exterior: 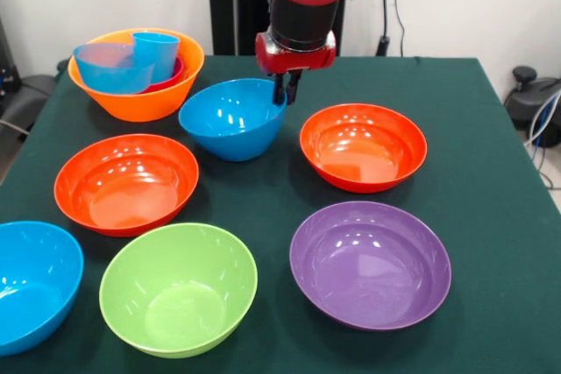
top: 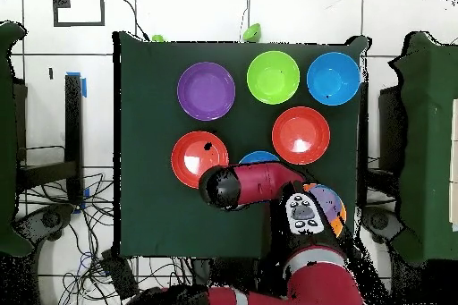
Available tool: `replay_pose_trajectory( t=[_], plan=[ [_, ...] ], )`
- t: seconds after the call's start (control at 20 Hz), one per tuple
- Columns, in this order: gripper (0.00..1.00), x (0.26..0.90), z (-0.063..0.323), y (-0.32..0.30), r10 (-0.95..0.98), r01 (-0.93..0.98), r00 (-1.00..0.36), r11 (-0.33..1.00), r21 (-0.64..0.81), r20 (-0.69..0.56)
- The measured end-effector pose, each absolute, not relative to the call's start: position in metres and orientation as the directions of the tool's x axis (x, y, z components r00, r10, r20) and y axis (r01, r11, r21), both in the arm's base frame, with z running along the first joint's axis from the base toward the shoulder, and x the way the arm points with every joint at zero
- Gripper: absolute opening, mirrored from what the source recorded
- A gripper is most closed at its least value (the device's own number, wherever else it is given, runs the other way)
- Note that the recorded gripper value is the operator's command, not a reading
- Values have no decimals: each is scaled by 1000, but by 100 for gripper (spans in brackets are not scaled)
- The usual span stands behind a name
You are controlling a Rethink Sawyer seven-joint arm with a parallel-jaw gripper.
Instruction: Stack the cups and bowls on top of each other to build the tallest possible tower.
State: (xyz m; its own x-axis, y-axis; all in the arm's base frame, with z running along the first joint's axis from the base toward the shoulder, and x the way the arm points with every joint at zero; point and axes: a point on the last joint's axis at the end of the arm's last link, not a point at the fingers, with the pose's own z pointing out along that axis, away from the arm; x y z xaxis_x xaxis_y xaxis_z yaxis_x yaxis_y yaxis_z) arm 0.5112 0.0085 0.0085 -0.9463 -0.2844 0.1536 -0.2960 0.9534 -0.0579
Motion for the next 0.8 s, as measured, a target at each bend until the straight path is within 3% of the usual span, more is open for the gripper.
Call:
replay_pose_trajectory(
  t=[0.45,0.8],
  plan=[
    [0,529,34,20,-299,-308,-946,950,-61,124],
    [0,529,60,21,-293,-310,-937,949,-64,189]
  ],
)
